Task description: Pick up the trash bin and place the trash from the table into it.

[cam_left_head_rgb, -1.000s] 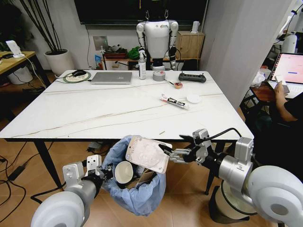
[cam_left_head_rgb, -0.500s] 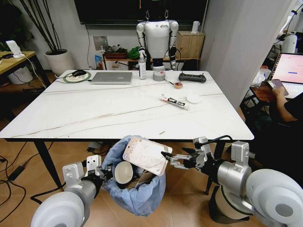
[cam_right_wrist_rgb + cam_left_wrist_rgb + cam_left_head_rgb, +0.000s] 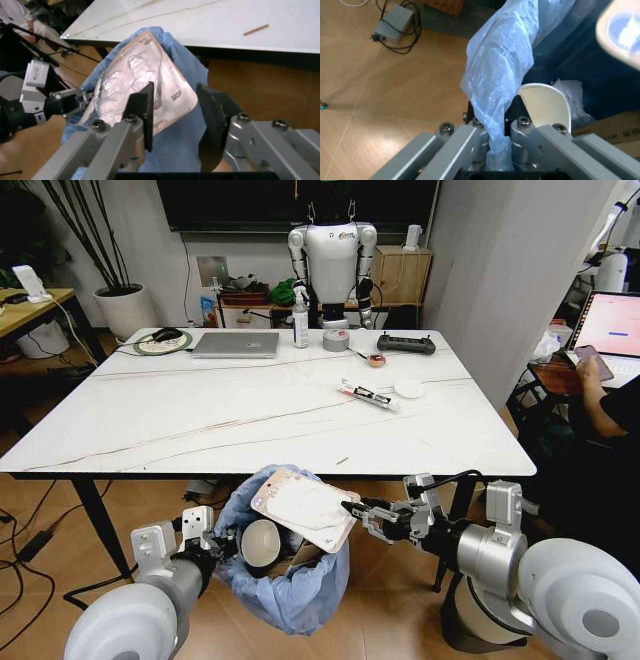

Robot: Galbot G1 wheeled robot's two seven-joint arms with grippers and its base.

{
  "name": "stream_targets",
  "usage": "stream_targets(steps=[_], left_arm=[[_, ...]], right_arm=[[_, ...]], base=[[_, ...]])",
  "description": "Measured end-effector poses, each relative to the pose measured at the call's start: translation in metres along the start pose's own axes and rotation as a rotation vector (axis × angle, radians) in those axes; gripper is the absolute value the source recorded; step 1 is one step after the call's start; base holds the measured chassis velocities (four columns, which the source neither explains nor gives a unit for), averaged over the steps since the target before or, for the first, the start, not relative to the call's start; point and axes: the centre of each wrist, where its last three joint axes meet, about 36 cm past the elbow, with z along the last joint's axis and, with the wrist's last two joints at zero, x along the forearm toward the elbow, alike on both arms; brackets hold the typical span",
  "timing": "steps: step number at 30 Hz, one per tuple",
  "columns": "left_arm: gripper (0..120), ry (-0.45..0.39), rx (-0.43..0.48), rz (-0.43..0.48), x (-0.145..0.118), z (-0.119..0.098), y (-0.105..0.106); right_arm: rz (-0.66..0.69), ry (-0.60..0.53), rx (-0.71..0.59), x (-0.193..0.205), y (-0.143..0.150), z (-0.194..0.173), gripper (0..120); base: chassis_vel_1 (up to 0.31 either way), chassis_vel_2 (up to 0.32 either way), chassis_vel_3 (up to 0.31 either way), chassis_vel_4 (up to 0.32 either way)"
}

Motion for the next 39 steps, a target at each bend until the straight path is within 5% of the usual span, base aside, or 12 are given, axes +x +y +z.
stream_targets(steps=[8,39], left_arm=[[0,-0.004,0.000,0.004,0.000,-0.001,0.000],[0,-0.001,0.003,-0.002,-0.004,-0.001,0.001]], right_arm=[[-0.011,-0.005,0.012,-0.001,0.000,0.001,0],[-0.072,-0.025,0.056,0.004,-0.002,-0.008,5]], base=[[0.000,0.000,0.000,0.000],[0.000,0.000,0.000,0.000]])
